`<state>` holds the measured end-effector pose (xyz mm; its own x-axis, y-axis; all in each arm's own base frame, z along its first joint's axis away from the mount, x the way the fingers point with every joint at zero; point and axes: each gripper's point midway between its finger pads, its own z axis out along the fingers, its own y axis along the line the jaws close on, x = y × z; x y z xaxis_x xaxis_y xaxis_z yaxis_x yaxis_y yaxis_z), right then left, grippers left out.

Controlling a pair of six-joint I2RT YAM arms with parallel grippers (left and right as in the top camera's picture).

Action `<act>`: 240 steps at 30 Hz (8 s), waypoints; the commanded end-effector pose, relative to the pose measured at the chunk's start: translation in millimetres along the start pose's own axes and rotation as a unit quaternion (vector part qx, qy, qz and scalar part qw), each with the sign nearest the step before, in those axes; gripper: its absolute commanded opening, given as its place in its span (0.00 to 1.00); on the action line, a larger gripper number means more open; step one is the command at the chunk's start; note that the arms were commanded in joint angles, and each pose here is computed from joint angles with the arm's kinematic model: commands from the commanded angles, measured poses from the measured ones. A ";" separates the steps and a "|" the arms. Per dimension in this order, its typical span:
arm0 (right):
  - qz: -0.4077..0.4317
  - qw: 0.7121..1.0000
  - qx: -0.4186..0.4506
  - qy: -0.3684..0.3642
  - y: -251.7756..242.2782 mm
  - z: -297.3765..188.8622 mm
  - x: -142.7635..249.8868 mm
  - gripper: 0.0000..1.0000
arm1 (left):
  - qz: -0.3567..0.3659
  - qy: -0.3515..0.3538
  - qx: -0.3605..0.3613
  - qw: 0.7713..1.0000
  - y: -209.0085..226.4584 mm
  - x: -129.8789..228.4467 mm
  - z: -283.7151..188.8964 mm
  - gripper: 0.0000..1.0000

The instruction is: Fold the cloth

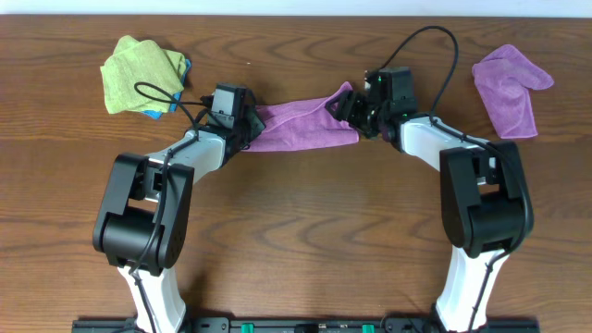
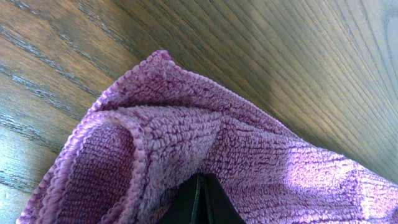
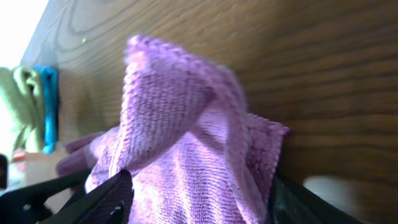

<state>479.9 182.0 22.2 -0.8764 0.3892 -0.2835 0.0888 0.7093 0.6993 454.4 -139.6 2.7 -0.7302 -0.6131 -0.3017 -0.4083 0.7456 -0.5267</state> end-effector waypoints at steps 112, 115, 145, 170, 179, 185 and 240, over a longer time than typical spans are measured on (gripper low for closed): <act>-0.297 0.952 -0.077 -0.002 205.0 72.8 92.2 0.08 | 0.031 -0.120 -0.011 0.992 3.0 -95.1 -132.6 0.06; -0.310 0.946 -0.091 0.011 212.8 72.7 103.7 0.35 | 0.029 -0.126 -0.009 0.992 3.4 -98.7 -137.1 0.06; -0.295 0.955 -0.018 -0.020 190.6 54.2 50.4 0.01 | -0.005 -0.142 -0.028 0.989 31.4 -119.0 -157.4 0.08; -0.333 0.933 -0.017 0.137 161.6 90.8 157.3 0.01 | -0.005 -0.142 -0.028 0.989 31.2 -119.1 -157.4 0.19; -0.332 0.930 -0.030 0.154 172.0 75.4 162.4 0.01 | -0.005 -0.142 -0.027 0.990 31.0 -119.0 -157.4 0.43; -0.354 0.929 -0.044 0.097 200.1 48.8 127.4 0.16 | -0.004 -0.133 -0.015 0.991 26.4 -116.2 -157.8 0.74; -0.248 0.960 0.115 -0.057 21.0 -284.5 135.7 0.99 | -0.159 0.090 -0.002 0.983 56.6 22.1 -72.0 0.97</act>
<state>229.1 84.8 187.9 -0.7720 -0.0045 -0.6356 -0.2409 0.9275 0.2859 374.5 -98.6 31.5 -0.6788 -0.7333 0.0384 -0.6061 0.5300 -0.5931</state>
